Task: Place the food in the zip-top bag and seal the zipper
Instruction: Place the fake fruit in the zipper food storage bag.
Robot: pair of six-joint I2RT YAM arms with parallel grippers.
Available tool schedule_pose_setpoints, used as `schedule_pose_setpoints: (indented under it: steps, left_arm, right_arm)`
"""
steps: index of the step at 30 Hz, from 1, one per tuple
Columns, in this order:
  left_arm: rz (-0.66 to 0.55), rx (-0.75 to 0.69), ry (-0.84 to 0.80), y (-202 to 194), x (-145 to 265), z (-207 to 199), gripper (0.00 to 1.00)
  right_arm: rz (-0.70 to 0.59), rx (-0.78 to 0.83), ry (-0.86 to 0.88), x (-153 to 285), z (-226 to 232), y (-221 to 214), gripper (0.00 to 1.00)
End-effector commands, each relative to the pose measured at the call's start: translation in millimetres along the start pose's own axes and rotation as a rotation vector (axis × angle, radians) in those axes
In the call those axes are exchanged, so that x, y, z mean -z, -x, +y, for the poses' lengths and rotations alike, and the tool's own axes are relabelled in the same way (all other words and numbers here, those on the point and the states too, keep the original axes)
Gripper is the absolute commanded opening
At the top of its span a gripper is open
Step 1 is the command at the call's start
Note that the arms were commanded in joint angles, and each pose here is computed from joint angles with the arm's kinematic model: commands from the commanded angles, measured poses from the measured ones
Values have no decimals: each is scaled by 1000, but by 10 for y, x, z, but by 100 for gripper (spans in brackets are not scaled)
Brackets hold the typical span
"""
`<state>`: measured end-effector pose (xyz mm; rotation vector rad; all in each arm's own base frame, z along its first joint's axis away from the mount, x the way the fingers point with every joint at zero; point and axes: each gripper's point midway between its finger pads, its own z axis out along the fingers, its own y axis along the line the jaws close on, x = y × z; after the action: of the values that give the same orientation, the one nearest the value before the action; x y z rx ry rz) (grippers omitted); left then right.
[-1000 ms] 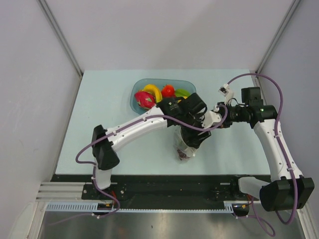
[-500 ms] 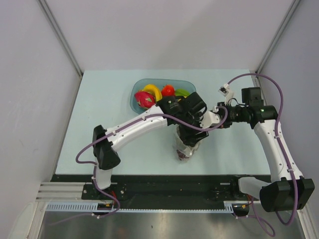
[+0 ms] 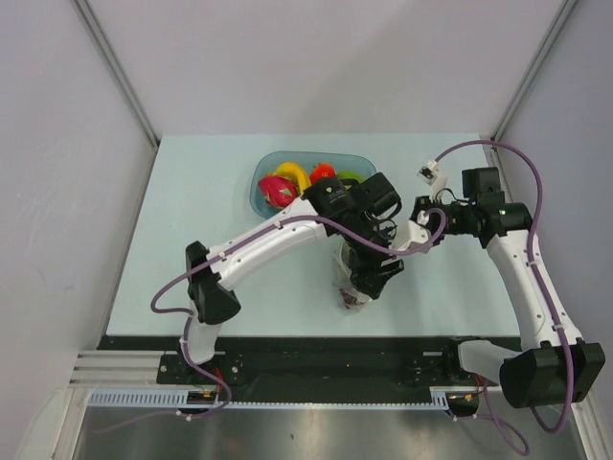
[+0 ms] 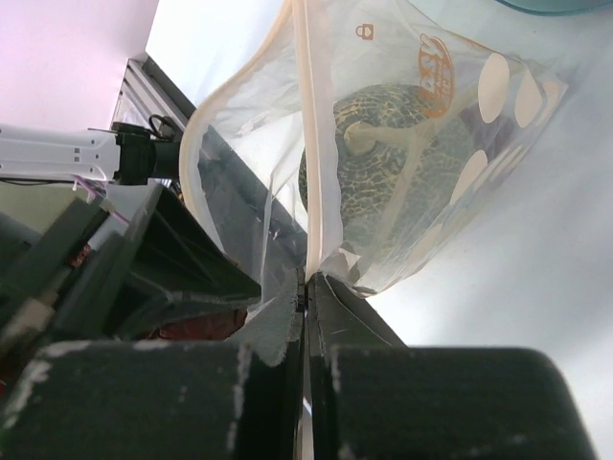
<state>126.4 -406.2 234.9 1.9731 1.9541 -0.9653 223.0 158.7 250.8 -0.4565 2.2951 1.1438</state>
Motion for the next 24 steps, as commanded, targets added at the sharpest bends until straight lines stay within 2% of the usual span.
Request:
schedule_pose_setpoints:
  steps: [1, 3, 8, 11, 16, 18, 20, 23, 24]
  left_arm:
    - [-239, -6, 126, 480, 522, 150, 57]
    - [-279, 10, 254, 528, 714, 405, 57]
    - [-295, -8, 432, 565, 821, 777, 64]
    - [-286, -16, 542, 519, 827, 1013, 72]
    - [-299, -38, 712, 511, 959, 1279, 93]
    - [-308, -40, 733, 523, 987, 1313, 100]
    - [-348, -54, 717, 582, 1093, 1220, 100]
    - [-443, -138, 575, 668, 1255, 833, 100]
    - [-418, -204, 534, 572, 1189, 760, 99]
  right_arm:
    - [-38, 68, 33, 40, 134, 136, 0]
    - [-33, 68, 37, 29, 141, 126, 0]
    - [-33, 71, 44, 25, 159, 129, 0]
    - [-37, 64, 47, 25, 167, 145, 0]
    - [-42, 12, 68, -2, 155, 186, 0]
    - [-46, 4, 77, -16, 148, 222, 0]
    - [-44, -16, 84, -26, 133, 253, 0]
    - [-42, -25, 75, -26, 89, 280, 0]
    - [-43, -26, 73, -22, 82, 294, 0]
